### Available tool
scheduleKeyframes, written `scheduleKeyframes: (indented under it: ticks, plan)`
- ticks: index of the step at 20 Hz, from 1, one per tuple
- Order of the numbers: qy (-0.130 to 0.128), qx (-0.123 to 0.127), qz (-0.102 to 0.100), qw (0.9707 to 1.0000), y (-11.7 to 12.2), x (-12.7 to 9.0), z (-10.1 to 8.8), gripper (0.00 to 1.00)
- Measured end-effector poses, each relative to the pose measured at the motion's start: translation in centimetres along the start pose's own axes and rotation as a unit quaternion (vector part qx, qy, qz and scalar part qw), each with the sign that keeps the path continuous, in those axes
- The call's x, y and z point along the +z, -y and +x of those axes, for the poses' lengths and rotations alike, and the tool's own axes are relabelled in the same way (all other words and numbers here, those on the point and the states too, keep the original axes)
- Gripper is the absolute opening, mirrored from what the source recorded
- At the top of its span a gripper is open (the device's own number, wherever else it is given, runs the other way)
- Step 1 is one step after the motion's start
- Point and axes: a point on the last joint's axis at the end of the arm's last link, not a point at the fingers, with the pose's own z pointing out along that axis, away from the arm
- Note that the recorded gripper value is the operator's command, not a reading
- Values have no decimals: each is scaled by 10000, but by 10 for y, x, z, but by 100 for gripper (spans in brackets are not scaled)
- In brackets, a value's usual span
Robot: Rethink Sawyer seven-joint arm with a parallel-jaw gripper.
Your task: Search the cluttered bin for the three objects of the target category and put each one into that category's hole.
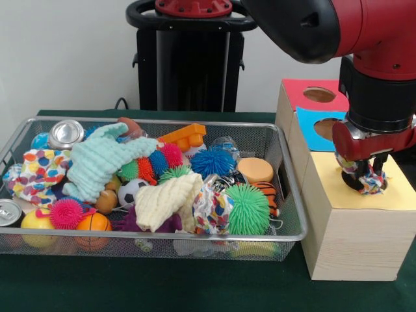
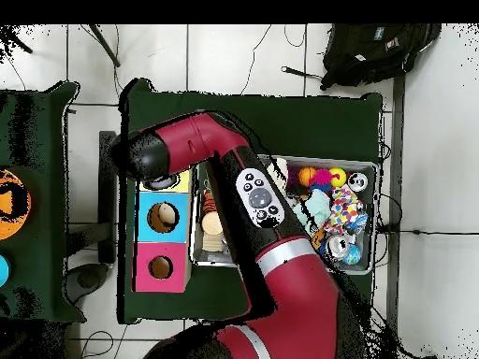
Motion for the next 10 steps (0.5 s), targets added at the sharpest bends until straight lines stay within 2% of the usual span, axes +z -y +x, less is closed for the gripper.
scheduleKeyframes:
  ticks: [10]
  plan:
    - [41,-105,112,9999,-1,4,0,0]
